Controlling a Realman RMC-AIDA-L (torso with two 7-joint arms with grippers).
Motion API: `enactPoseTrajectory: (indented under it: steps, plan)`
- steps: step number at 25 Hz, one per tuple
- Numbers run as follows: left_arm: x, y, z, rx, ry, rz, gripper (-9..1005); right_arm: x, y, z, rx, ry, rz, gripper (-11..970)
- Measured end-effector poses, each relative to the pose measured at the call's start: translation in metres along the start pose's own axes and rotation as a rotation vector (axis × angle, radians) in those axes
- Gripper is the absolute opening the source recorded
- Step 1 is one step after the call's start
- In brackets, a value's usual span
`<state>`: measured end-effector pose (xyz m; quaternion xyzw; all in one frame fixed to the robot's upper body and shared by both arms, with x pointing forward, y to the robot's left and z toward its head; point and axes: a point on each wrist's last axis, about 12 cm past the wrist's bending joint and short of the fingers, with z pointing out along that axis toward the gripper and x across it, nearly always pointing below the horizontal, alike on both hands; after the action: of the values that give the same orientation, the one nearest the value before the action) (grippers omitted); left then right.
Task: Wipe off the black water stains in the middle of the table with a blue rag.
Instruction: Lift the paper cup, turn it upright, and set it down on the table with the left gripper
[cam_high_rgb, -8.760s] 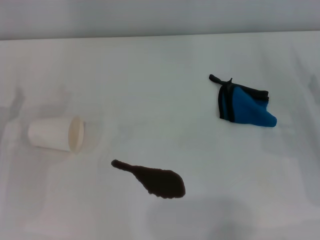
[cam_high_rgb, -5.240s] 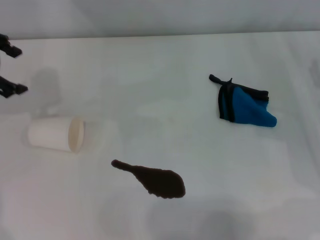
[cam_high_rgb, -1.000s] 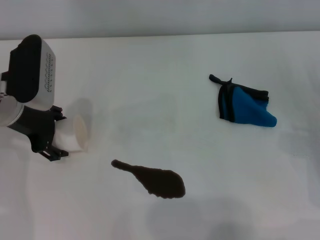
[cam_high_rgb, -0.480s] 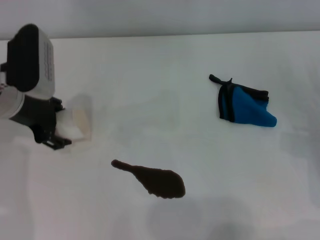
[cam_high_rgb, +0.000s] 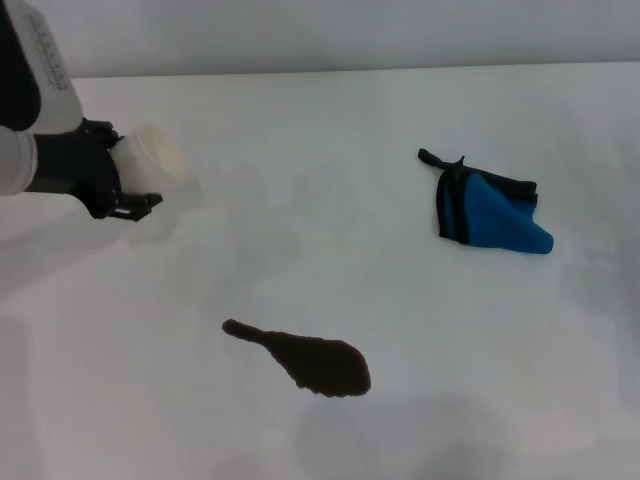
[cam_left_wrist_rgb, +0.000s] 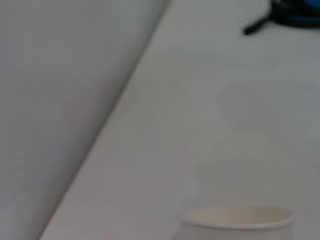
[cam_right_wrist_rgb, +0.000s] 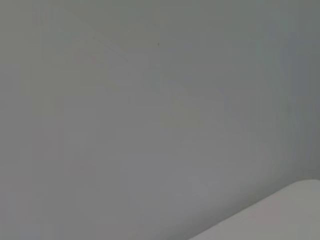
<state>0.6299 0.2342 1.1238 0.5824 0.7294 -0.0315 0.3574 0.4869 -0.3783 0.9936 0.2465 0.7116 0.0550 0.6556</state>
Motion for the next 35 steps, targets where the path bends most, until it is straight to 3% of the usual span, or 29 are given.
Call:
enactPoseTrajectory:
  steps: [7, 17, 21, 26, 35]
  plan:
    - [0.021, -0.01, -0.001, -0.122, -0.175, -0.24, 765, -0.001, 0.0, 0.001, -0.003, -0.004, 0.003, 871]
    - [0.07, -0.053, 0.004, -0.289, -0.426, -0.49, 764, -0.002, -0.001, 0.001, -0.003, -0.006, 0.002, 871]
    - [0.087, -0.073, 0.011, -0.355, -0.454, -0.539, 764, -0.002, 0.0, 0.001, -0.016, 0.003, -0.01, 871]
    - [0.096, -0.095, 0.021, -0.413, -0.441, -0.513, 770, -0.001, 0.002, 0.002, -0.031, 0.011, -0.023, 870]
    - [0.101, -0.101, 0.021, -0.459, -0.463, -0.551, 780, -0.001, 0.003, 0.003, -0.039, 0.018, -0.029, 870]
